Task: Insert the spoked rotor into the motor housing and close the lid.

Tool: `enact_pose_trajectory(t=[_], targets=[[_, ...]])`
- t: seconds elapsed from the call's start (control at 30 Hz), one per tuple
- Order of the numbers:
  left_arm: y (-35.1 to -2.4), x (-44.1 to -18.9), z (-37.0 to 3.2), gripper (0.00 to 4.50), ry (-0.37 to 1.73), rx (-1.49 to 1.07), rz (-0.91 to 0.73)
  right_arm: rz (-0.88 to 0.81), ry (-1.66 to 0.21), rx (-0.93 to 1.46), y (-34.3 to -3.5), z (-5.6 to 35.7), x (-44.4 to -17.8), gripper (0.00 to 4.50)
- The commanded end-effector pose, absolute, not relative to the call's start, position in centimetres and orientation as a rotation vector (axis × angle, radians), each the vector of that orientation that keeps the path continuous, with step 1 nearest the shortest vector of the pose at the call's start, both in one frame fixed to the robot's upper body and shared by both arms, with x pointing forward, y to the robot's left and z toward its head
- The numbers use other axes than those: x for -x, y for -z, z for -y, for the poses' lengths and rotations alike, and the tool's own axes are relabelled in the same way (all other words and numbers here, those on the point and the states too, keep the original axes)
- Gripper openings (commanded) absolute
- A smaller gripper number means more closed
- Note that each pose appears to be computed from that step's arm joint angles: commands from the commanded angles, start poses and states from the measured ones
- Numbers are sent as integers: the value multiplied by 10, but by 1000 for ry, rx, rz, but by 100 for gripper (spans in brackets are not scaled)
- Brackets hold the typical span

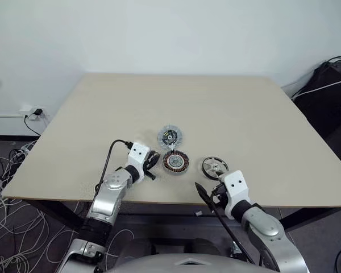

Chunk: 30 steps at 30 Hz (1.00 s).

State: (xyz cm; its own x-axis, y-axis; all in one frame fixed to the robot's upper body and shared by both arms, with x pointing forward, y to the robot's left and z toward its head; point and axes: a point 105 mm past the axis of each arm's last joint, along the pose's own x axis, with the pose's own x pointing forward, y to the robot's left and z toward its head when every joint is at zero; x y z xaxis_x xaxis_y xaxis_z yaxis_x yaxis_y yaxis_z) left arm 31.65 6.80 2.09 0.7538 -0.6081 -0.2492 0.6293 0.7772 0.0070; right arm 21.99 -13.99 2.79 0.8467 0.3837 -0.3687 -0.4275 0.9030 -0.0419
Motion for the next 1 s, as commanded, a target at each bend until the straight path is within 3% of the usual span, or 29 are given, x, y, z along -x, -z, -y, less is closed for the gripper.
enact_pose_trajectory(t=[0.03,0.4,0.87,1.0], targets=[[-31,-321,-50,68,750,-108,-211,-318,-432,123,-36,137,-224,450],[-18,-328,-19,68,823,-117,-276,-305,-411,118,-38,138,-222,450],[-7,-333,-10,68,825,-139,-312,-294,-403,118,-41,137,-223,450],[-7,-333,-11,202,822,-135,-313,-294,-401,118,-41,138,-223,450]])
